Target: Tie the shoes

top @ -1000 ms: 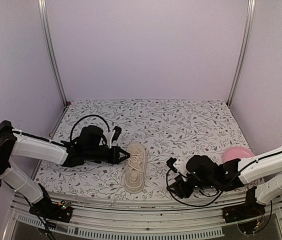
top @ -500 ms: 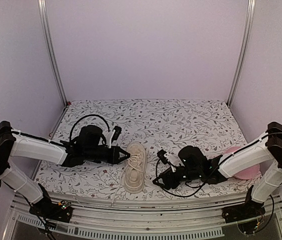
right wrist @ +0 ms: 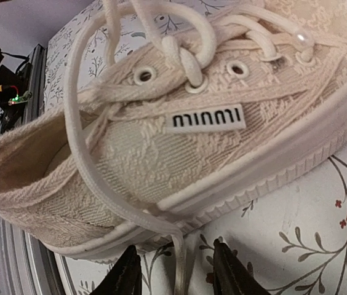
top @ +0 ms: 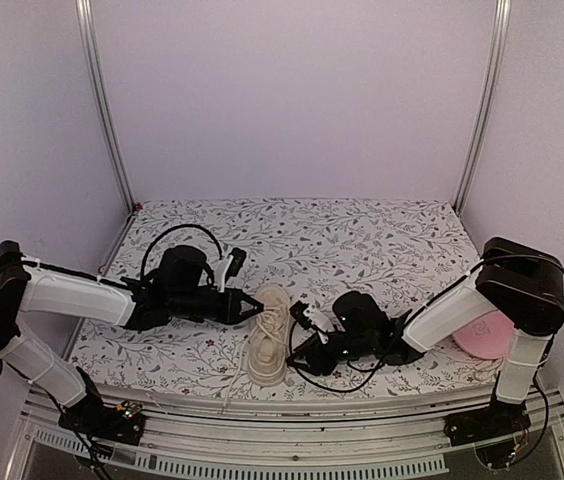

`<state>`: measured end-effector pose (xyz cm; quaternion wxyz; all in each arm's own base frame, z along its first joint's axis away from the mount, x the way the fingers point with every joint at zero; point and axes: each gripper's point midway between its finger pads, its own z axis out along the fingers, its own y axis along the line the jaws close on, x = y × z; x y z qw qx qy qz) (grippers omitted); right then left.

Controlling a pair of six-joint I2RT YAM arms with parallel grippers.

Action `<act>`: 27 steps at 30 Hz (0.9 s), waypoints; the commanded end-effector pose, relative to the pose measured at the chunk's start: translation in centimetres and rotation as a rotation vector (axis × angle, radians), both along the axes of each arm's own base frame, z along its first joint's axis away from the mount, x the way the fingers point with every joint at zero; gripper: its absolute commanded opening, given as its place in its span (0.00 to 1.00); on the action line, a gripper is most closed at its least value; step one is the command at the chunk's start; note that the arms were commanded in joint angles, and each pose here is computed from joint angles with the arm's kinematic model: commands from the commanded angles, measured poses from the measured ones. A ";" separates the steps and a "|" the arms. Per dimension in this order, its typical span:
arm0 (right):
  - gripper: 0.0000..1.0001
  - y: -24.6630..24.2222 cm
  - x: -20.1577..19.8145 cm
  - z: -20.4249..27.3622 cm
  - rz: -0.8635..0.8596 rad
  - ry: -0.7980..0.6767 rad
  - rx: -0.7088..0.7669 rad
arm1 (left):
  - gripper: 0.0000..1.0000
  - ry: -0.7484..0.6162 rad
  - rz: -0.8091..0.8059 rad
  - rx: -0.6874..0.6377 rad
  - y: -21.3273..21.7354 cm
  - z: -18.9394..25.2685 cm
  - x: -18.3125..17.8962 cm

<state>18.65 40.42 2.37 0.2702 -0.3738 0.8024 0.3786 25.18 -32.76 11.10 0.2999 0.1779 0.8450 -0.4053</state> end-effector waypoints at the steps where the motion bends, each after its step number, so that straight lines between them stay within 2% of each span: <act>1: 0.36 0.7 0.4 -1.1 0.052 -0.045 -0.022 | 0.00 -0.029 0.001 -0.009 -0.3 0.9 1.0; 4: 0.27 0.8 0.2 -1.4 0.069 -0.045 -0.029 | 0.00 -0.033 0.003 -0.004 -0.2 0.9 1.0; 8: 0.03 0.4 0.7 -0.6 0.035 -0.067 -0.018 | 0.00 -0.039 0.008 0.001 0.0 0.9 1.1; 14: 0.02 0.1 1.8 5.3 -0.039 -0.134 0.083 | 0.00 -0.058 0.004 0.001 0.0 1.4 1.3; 19: 0.02 1.4 1.4 9.6 0.016 -0.160 0.146 | 0.00 -0.068 -0.010 0.006 -0.3 1.9 1.6; 27: 0.02 5.4 -0.4 8.7 0.134 -0.107 0.119 | 0.00 -0.086 -0.026 0.007 -0.5 2.5 1.9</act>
